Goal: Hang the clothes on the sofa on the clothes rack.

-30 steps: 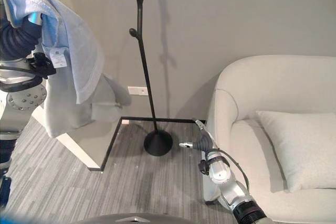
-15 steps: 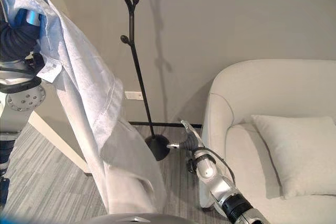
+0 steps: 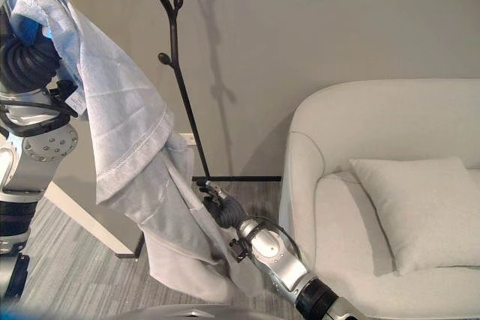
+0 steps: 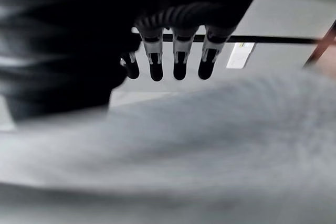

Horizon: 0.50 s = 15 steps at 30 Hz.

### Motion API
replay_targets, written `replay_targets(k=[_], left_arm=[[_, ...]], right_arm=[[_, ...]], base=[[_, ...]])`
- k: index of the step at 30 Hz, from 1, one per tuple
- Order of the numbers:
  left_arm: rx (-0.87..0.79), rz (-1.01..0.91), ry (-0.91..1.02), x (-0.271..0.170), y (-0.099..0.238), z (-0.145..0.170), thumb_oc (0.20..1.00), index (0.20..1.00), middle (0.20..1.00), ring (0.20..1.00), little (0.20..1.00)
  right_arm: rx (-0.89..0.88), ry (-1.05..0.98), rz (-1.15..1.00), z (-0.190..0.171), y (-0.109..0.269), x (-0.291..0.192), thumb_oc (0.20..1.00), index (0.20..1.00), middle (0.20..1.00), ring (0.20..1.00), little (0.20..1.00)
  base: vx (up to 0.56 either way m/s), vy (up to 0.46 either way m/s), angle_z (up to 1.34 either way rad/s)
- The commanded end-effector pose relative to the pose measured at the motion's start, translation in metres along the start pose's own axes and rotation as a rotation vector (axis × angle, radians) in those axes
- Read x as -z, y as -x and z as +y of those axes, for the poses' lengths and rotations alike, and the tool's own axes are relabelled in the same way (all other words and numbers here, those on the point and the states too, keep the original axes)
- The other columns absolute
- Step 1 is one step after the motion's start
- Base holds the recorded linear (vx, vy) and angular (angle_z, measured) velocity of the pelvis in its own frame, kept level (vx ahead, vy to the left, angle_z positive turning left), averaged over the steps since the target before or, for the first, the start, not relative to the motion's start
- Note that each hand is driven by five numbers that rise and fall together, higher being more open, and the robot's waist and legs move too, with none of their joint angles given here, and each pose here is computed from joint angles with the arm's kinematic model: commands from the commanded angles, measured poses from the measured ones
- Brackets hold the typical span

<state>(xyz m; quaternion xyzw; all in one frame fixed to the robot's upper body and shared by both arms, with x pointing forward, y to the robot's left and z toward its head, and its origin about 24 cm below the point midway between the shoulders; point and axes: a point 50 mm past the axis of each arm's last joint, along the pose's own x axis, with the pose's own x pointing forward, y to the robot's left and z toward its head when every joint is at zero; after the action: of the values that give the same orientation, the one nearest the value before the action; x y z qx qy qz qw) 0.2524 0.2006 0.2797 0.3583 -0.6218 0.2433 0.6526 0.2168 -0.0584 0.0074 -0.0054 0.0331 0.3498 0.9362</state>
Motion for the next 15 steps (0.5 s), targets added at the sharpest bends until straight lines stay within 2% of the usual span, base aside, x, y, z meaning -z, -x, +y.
replay_targets(k=[1,8,15], left_arm=[[-0.019,0.086,-0.018,0.018,-0.003,-0.005,0.200,0.200,0.200,0.200,0.200],[0.001,0.101,-0.042,0.021,0.004,0.003,0.200,0.200,0.200,0.200,0.200],[0.031,0.156,-0.055,0.029,0.015,0.005,0.200,0.200,0.200,0.200,0.200]], right_arm=[[-0.017,-0.040,-0.245,0.002,-0.003,-0.045,1.000,1.000,1.000,1.000,1.000],[0.088,0.050,-0.335,-0.024,0.013,-0.068,1.000,1.000,1.000,1.000,1.000],[0.103,0.151,-0.318,-0.030,0.018,-0.068,1.000,1.000,1.000,1.000,1.000]], base=[[0.00,0.001,-0.14],[0.00,0.000,-0.06],[0.00,-0.003,-0.03]])
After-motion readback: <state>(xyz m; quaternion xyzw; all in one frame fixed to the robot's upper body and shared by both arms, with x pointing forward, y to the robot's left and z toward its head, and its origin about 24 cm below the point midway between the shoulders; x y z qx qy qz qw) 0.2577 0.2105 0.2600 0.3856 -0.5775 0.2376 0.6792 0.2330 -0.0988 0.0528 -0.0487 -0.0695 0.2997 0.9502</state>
